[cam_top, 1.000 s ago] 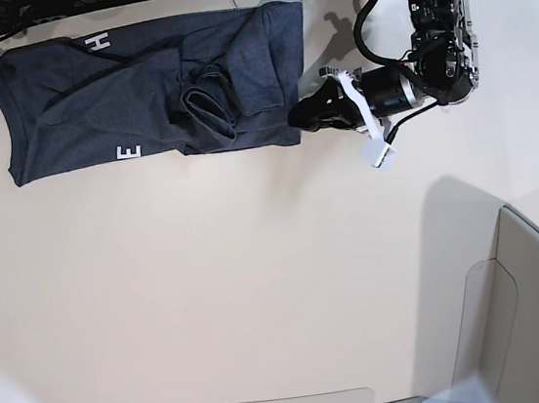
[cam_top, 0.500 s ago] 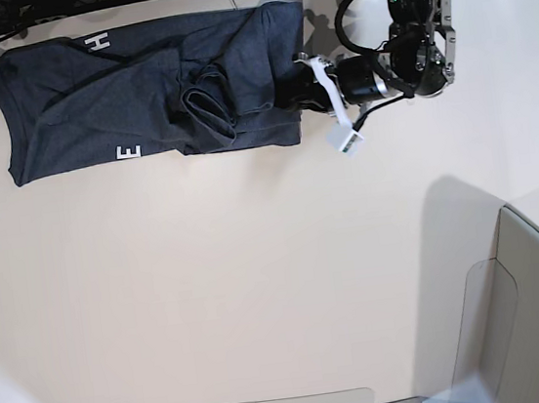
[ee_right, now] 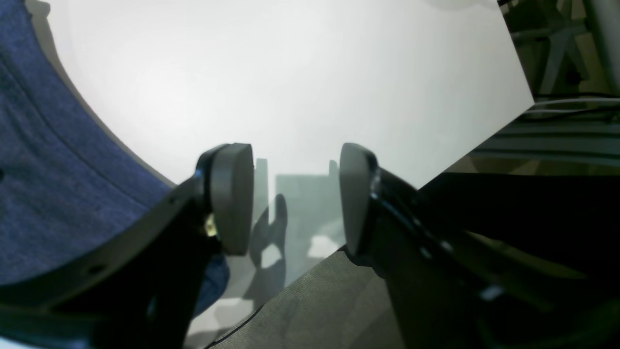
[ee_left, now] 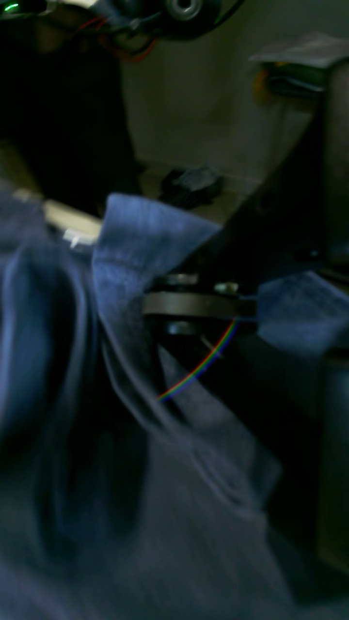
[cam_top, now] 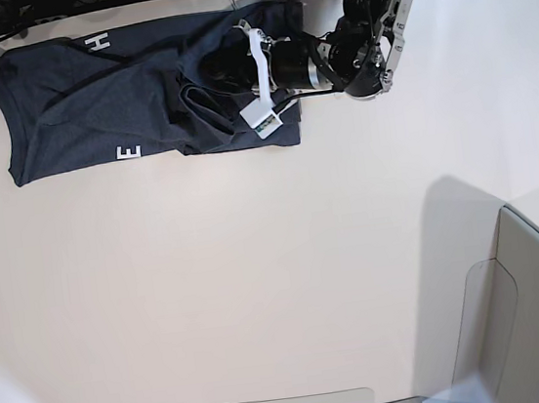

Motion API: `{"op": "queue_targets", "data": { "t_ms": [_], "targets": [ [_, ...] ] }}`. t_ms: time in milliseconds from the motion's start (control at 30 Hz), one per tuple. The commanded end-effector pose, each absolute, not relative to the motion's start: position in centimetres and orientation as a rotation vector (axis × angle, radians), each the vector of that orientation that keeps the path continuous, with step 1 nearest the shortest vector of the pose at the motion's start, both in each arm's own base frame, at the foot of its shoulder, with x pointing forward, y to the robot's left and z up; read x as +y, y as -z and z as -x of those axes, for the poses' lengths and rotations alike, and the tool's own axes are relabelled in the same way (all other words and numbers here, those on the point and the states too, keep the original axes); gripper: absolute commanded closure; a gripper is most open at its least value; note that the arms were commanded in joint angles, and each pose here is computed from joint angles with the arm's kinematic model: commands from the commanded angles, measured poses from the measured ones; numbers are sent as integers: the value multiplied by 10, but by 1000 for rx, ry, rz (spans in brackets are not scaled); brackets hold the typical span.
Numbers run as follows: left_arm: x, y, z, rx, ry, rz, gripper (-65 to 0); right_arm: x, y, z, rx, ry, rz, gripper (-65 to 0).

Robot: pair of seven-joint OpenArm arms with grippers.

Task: Layout the t-shirt on the table in an organized manner, then fold the t-shirt properly
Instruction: 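Press and tuck the folded end with the left gripper onto the strip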

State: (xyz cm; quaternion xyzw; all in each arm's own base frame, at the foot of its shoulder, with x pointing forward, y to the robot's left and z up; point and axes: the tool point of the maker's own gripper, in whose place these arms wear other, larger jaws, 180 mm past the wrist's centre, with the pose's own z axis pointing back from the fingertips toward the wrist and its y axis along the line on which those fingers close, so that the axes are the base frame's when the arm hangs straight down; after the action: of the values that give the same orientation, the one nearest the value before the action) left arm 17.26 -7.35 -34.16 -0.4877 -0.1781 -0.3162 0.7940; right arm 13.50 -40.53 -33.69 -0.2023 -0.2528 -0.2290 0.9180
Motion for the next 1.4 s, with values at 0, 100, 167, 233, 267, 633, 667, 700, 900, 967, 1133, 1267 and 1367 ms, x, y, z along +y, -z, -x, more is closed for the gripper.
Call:
{"op": "queue_targets", "data": {
  "t_ms": [0,100,167,233,267,633,667,700,900,967,1133,1267,1367],
  "targets": [
    [-82,327,-176,-416,722,1079,-4,-412,324,-140,-551,452,448,-288],
    [-86,327,-171,-398,792,1071,-4,-412,325,-140,-550,454,446,-288],
    [-89,325,-171,-394,832,1068,-4,-412,326,-139,-546,454,445,-288],
    [-86,324,-172,-393,860,1053,-4,-412,327,-139,-546,455,444,-288],
    [-86,321,-173,-403,874,1049,-4,-413,327,-139,-544,455,443,-288],
    [-23,261,-228,-752,732,914,-2,-413,328,-139,-543,456,442,-288],
    [-14,263,-233,-761,700,896,-2,-412,328,-139,-543,457,441,-288],
    [-5,264,-240,-775,671,870,-2,-412,328,-139,-543,457,441,-288],
    [19,298,-246,-731,677,651,-3,-412,328,-139,-544,457,441,-288],
    [17,308,-243,-709,706,607,-3,-412,327,-142,-552,459,439,-288],
    [1,317,-228,-665,768,617,-3,-411,326,-144,-557,460,436,-288],
    [-17,327,-219,-636,789,674,-3,-411,326,-144,-557,460,436,-288],
    [-25,346,-212,-582,775,712,-3,-411,326,-144,-557,460,436,-288]
  ]
}}
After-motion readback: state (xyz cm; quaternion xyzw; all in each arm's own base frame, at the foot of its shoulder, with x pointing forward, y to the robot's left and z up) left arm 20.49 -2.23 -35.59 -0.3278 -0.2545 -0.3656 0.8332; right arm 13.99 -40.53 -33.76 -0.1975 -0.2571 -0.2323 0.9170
